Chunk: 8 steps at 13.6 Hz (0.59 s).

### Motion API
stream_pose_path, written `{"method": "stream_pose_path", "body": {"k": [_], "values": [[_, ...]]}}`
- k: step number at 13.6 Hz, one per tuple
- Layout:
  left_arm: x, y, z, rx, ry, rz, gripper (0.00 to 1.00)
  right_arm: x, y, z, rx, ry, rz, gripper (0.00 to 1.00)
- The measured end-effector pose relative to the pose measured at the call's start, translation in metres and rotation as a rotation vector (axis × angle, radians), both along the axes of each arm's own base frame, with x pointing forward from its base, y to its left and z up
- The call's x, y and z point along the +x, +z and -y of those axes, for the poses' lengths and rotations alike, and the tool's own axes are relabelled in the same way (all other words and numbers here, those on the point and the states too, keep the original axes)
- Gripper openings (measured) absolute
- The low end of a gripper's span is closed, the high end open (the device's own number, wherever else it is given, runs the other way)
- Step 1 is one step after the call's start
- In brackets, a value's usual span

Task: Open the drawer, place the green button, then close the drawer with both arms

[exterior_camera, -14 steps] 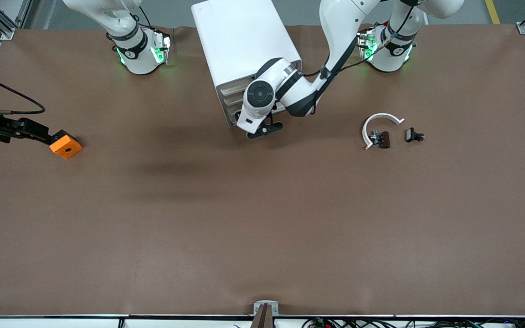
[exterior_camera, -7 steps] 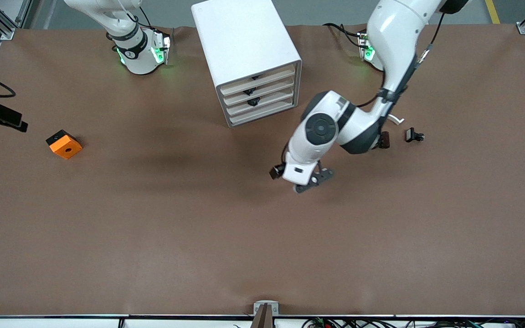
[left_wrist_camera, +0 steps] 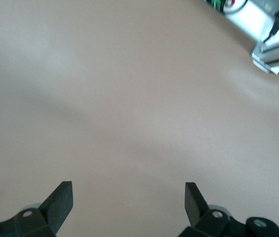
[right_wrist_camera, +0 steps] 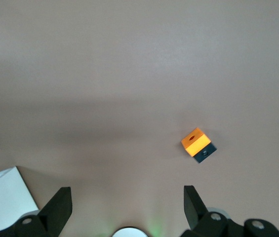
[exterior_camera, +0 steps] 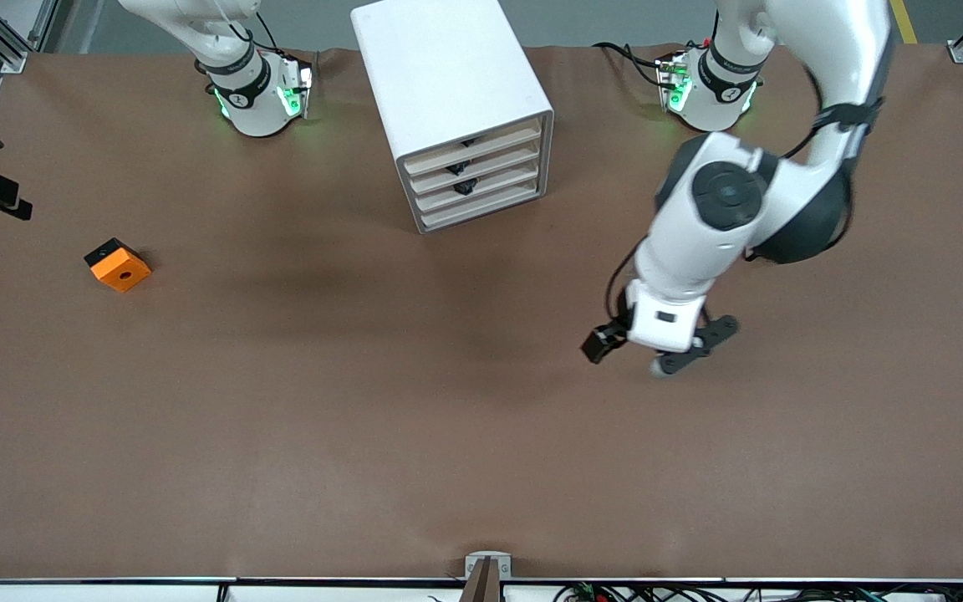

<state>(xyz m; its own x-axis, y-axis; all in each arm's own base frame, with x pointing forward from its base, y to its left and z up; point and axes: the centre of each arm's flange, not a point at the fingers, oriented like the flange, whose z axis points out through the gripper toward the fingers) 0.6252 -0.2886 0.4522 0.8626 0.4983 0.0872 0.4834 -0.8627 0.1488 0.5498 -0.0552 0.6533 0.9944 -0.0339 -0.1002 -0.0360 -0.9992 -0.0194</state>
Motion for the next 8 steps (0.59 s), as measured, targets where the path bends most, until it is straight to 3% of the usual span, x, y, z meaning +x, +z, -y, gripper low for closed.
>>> {"method": "stream_pose_path", "body": {"k": [4,8], "values": [[0.000,0.064,-0.093,0.079,-0.127,-0.018,1.00,-0.025,0.011,-0.005,0.000,-0.028,0.015,1.00],[-0.020,0.121,-0.162,0.139,-0.271,-0.040,1.00,-0.035,0.007,-0.007,0.002,-0.033,0.016,1.00]]}}
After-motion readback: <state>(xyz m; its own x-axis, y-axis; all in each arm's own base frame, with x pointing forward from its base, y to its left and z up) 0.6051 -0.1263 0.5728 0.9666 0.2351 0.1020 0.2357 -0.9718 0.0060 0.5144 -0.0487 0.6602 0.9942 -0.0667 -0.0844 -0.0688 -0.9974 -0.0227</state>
